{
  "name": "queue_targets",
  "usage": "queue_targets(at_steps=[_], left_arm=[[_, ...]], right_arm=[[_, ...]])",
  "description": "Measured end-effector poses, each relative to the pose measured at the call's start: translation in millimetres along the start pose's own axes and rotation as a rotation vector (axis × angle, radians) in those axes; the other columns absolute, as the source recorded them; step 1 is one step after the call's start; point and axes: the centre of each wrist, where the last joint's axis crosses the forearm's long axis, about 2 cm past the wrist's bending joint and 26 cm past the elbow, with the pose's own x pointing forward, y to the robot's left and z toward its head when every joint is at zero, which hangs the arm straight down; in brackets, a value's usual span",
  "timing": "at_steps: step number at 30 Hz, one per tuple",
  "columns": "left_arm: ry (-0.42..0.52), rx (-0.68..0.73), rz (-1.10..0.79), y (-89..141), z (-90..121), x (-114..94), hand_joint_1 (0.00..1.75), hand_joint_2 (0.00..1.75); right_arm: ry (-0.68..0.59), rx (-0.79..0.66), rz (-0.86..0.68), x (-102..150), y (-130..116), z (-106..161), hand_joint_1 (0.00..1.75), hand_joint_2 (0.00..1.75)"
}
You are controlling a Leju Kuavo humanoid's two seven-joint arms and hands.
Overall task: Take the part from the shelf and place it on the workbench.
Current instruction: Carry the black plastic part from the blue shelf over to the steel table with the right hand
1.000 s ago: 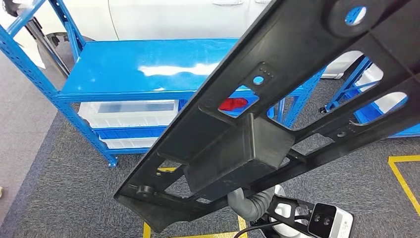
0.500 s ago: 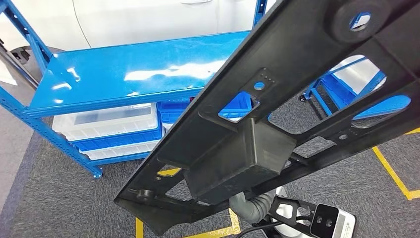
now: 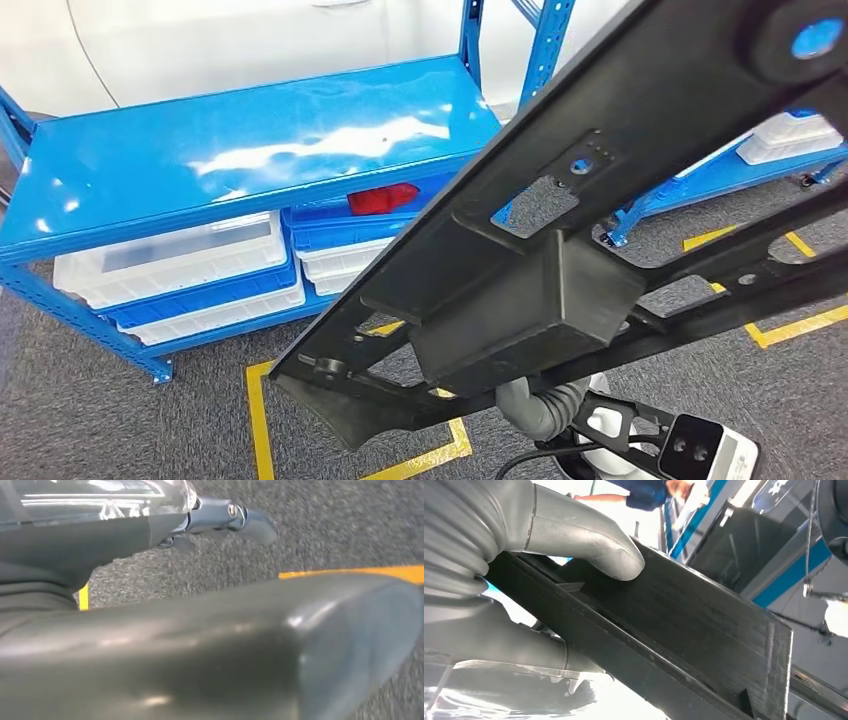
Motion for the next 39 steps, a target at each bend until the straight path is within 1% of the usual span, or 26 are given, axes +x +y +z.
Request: queue_targets(at_steps=[8,16,21,25,33,39], left_arm=[[-0.003,-0.08,-0.052,-3.0,0.0,0.9,0.0,0.0],[0.037,-0.095,-0.07,-3.9,2.1,-2.8,0.0,0.0],[0.062,-0.104,-0.093,-6.0,2.3,-2.4,0.0,0.0],[0.064,-0.106,-0.099,-7.7,2.2,-1.6,0.0,0.0],[0.064,-0.079,-0.095,-2.3,0.7,-0.7,0.0,0.0],[0.076,-0.055,-0.06,8.6,-4.3,4.9,0.0,0.0]], right_arm=[[-0.026,-0.064,0.152,24.5,6.5,0.8,1.75,1.75],[-0.044,-0.051,0.152,31.3,10.3,-1.0,1.75,1.75],[-0.08,-0.056,0.174,35.6,7.3,-8.1,1.75,1.75],[-0.106,-0.035,0.168,38.9,5.9,-13.5,1.75,1.75],[-0.129,-0.013,0.168,42.4,3.8,-17.9,1.75,1.75],[-0.138,0.0,0.174,43.9,-1.4,-20.1,1.75,1.75]])
